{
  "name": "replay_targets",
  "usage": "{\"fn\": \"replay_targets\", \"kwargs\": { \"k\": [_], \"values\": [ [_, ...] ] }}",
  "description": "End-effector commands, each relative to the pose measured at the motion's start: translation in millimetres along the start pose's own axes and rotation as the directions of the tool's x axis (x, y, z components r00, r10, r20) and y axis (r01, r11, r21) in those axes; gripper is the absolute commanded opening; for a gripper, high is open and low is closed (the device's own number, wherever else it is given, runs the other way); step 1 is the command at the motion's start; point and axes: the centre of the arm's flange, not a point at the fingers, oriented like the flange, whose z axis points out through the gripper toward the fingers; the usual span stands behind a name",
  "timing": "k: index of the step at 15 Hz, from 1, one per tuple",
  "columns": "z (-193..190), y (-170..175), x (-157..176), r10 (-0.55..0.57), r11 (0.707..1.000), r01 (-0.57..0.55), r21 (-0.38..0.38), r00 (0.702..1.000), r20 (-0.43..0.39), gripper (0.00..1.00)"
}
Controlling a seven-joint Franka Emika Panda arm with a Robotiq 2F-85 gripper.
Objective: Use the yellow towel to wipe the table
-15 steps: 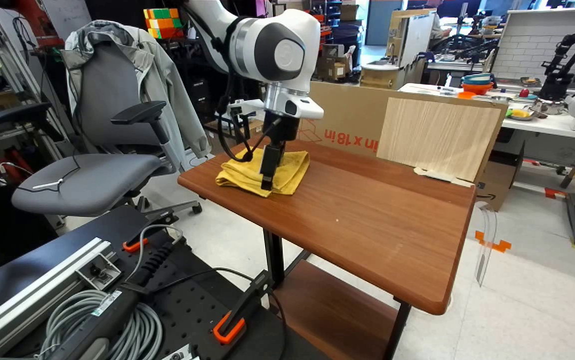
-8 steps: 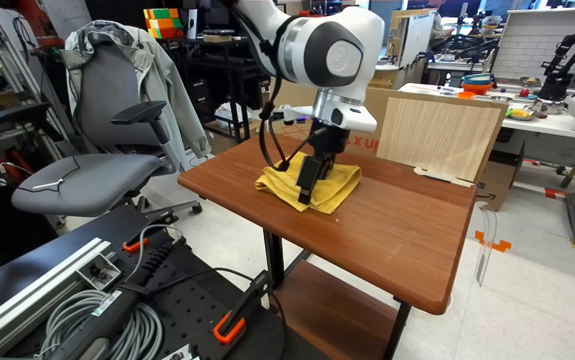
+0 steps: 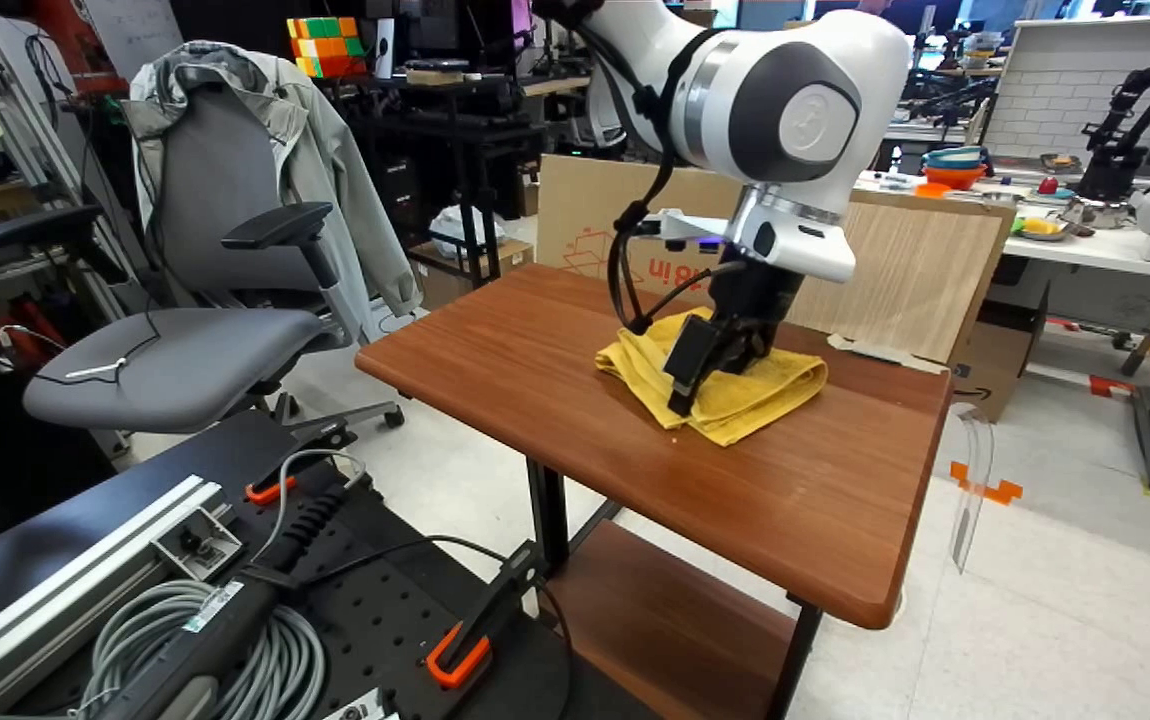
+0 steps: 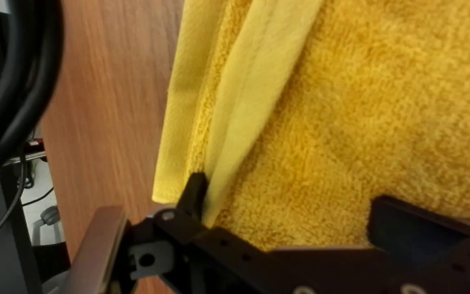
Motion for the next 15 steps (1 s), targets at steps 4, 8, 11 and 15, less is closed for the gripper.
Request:
{"fn": "replay_targets", "kwargs": {
  "k": [4,8,11,15],
  "values": [
    [28,-77,51,0.272,0.962,-0.272,-0.004,0.962,-0.001,1.00],
    [26,-89,70,0.356,0.934,-0.356,0.005,0.934,0.007,1.00],
    [26,-64,65,0.330,0.943,-0.330,-0.041,0.944,-0.012,1.00],
    [23,-2,27,0.176,0.976,-0.178,-0.127,0.984,-0.030,1.00]
  ]
}}
